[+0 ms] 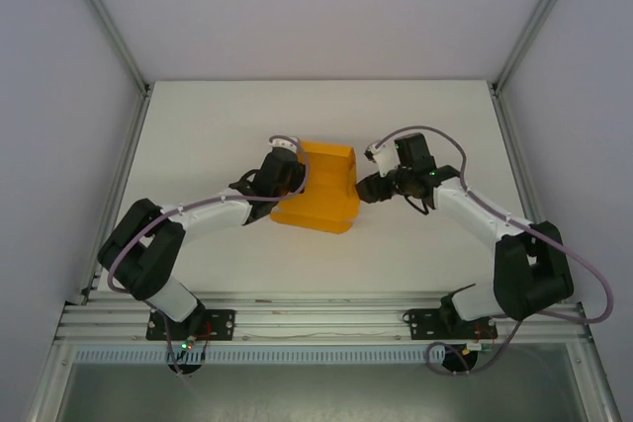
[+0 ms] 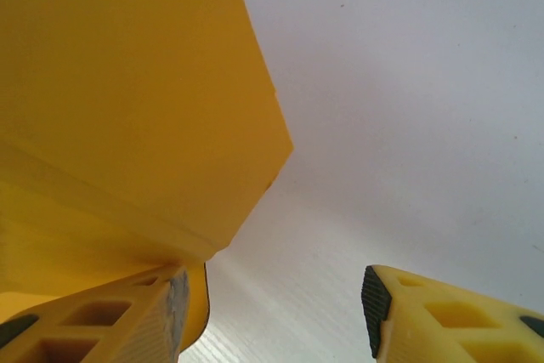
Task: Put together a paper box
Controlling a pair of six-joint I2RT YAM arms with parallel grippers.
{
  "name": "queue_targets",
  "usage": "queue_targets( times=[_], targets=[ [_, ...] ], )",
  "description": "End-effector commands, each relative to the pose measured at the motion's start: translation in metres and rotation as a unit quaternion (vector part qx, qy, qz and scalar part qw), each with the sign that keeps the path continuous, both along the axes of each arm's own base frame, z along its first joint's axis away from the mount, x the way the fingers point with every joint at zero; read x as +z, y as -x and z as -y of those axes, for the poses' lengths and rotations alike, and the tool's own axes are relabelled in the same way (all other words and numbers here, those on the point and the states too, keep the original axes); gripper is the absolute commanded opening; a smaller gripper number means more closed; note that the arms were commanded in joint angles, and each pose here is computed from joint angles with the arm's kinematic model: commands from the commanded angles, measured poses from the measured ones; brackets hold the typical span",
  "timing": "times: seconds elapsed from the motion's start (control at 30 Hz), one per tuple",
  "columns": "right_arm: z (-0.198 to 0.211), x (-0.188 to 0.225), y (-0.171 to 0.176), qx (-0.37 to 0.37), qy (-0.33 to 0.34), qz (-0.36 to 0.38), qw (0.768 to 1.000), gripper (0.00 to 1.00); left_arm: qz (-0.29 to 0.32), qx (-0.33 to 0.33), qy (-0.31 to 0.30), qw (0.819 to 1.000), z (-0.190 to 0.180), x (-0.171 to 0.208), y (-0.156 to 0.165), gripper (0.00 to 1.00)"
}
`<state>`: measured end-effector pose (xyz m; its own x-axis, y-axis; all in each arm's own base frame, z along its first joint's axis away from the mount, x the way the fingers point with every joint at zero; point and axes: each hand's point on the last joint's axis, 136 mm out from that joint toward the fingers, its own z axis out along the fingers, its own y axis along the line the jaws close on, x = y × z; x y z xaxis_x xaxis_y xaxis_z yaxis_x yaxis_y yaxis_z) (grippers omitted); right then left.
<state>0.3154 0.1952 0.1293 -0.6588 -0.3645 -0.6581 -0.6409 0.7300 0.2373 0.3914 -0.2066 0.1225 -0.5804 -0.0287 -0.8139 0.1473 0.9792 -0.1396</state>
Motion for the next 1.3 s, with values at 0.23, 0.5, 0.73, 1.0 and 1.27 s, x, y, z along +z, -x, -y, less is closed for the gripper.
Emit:
queue_targets(
  times=[0.23,0.5,0.73,1.0,1.27],
  targets=[
    [-0.024,0.037,-0.002,0.063,-0.052,0.021,0.996,0.57,0.005,-0.016,-0.006,1.0,0.008,0.006,-0.002,0.0],
    [-0.043,0.033,-0.03,0.03,-0.058,0.024,0.998,0.61,-0.003,-0.016,0.008,1.0,0.013,0.005,-0.003,0.0],
    [-0.014,0.034,-0.091,-0.186,-0.029,0.1,0.977,0.35,-0.007,-0.021,0.011,1.0,0.017,0.003,-0.001,0.0],
    [0.023,0.021,-0.116,-0.353,0.034,0.131,0.926,0.07,-0.004,-0.013,0.003,1.0,0.026,0.005,-0.001,0.0],
    [0.093,0.002,-0.117,-0.564,0.168,0.171,0.79,0.0,-0.008,0.06,0.032,0.998,0.029,0.014,-0.013,0.0]
  ],
)
